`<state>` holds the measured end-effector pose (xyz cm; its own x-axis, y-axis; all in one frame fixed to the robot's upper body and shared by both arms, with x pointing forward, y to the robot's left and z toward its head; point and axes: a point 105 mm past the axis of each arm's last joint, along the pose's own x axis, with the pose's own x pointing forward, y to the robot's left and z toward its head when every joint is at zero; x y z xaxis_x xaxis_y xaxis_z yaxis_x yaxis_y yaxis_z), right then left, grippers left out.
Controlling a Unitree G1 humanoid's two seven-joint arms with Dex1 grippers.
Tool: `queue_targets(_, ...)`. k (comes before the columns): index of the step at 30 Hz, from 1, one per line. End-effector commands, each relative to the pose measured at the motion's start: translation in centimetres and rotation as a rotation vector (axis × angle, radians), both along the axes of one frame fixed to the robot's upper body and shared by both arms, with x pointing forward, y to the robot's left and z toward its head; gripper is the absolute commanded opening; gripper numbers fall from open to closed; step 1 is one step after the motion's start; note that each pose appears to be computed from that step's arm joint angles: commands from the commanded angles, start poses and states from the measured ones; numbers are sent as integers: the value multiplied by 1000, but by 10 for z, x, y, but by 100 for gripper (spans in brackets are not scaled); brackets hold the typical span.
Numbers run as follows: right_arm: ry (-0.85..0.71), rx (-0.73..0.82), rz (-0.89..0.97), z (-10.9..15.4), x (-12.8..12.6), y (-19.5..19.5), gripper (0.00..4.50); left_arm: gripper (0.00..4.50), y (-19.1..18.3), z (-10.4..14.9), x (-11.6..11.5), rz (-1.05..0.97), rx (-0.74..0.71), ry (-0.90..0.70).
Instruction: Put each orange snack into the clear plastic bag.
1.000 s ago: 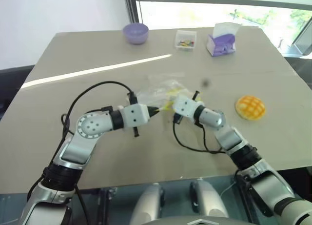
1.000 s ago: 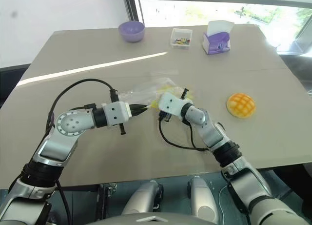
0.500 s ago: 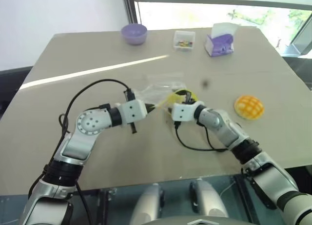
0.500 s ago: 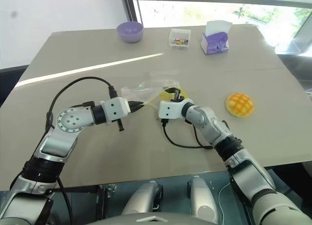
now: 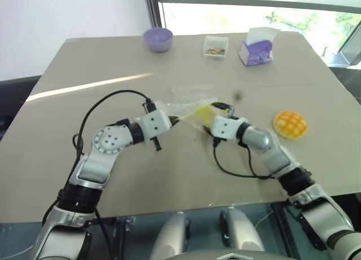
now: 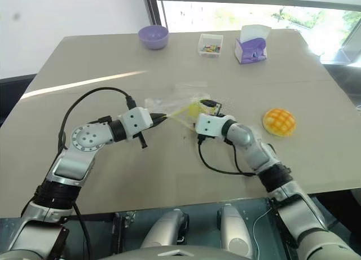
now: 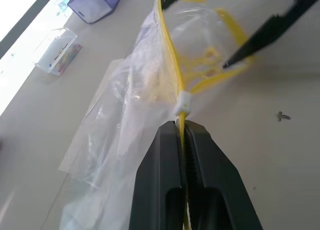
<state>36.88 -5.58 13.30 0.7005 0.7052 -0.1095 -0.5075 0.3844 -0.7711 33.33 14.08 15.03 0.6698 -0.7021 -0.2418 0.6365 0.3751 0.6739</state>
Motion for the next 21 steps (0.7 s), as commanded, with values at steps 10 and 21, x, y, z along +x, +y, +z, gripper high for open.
queue_targets(10, 161, 382, -366, 35, -27, -119, 443, 0, -2, 21, 9, 35, -105, -38)
queue_targets(21, 332, 533, -836, -20, -28, -199, 443, 0, -4, 19, 11, 15, -100, -27)
